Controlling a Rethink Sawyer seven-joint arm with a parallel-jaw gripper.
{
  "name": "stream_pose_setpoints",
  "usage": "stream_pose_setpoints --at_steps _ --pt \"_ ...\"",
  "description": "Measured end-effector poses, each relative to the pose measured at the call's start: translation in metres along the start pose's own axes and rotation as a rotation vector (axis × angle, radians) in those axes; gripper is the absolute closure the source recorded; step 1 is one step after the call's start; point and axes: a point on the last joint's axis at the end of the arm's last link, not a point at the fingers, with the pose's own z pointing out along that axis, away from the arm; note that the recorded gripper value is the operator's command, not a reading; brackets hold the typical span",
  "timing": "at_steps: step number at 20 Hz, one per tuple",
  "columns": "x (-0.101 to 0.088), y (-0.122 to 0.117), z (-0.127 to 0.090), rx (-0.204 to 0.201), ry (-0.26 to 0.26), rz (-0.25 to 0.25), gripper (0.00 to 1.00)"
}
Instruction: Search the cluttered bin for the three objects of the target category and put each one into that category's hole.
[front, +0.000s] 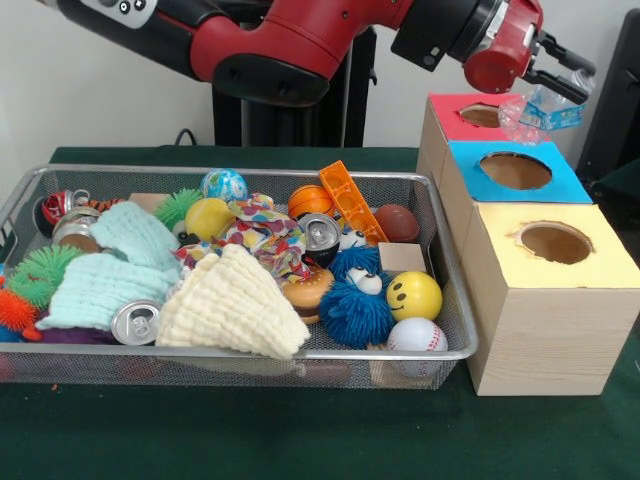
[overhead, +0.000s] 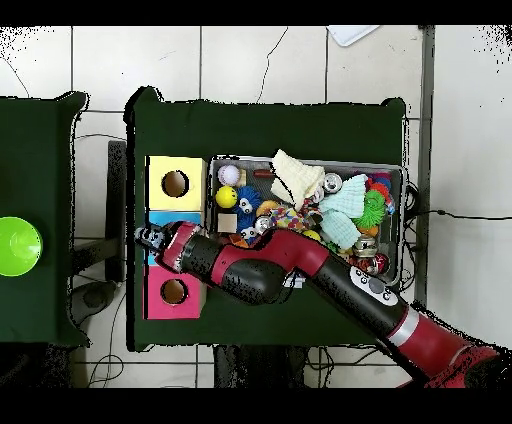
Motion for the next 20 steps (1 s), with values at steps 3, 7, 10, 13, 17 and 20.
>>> stream_pose_setpoints --at_steps 3,7,10,13,17,20 --pt "0.003 0.003 0.003 0.000 -0.002 -0.012 1.00" --pt "0.007 0.006 0.006 -0.001 -0.008 -0.026 1.00" --pt "0.009 0.009 0.009 -0.004 -0.013 -0.031 1.00" --pt "0.010 0.011 0.012 -0.008 -0.020 -0.030 1.00" --pt "0.012 0.014 0.015 -0.012 -0.030 -0.028 1.00" --pt "0.013 0.016 0.016 -0.014 -0.040 -0.025 1.00"
